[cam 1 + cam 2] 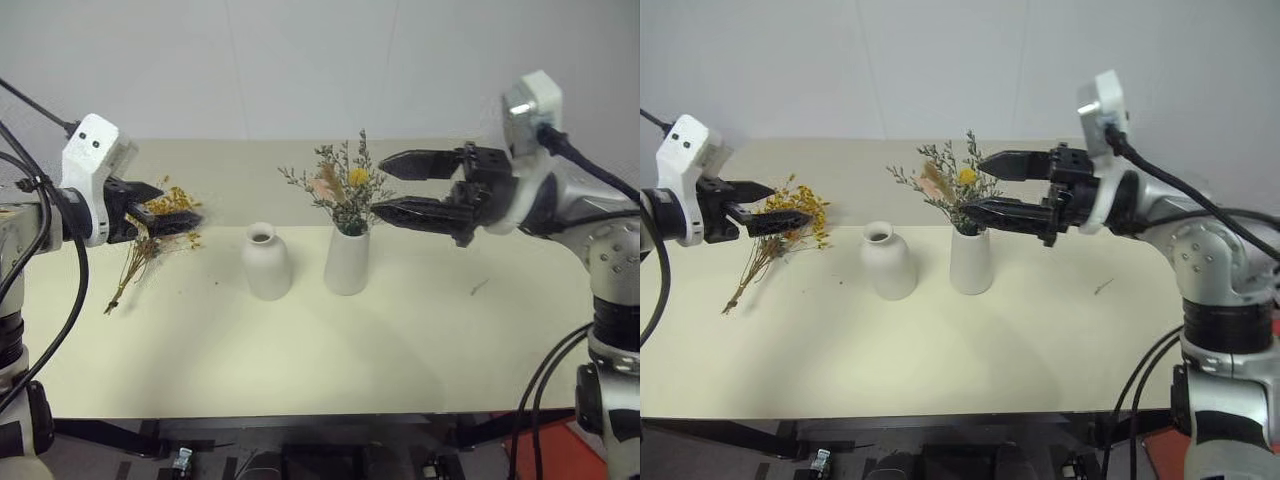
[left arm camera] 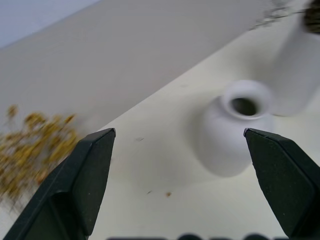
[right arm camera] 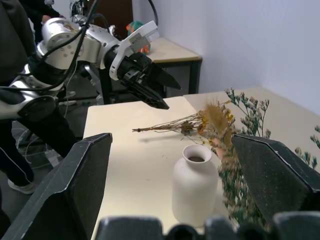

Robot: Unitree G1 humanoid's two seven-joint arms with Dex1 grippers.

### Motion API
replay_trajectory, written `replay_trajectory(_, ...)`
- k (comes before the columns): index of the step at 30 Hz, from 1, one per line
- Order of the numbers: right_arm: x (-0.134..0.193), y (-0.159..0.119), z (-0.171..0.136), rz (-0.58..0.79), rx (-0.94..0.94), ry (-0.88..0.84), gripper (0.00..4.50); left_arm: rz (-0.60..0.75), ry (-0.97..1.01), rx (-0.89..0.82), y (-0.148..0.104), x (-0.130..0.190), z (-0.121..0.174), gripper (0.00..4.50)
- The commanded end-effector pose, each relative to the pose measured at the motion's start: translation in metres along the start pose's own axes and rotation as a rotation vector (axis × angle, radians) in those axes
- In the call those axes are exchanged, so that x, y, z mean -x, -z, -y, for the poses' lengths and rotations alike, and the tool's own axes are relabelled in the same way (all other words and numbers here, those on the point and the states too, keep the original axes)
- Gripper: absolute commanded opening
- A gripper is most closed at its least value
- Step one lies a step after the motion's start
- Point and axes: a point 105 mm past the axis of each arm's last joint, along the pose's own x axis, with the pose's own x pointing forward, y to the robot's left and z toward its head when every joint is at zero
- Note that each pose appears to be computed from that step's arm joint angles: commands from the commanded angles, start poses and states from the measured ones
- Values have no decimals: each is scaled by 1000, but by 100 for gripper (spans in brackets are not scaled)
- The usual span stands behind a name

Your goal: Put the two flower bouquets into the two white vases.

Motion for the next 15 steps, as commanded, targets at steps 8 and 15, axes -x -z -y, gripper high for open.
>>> replay_trajectory(8, -42, -2, -1, -86, 45, -28, 448, -156, -198, 138, 16, 5, -38, 450)
replay_trajectory(15, -55, 10, -2, -150, 48, -45, 448, -418, -294, 246, 54, 5, -59, 450)
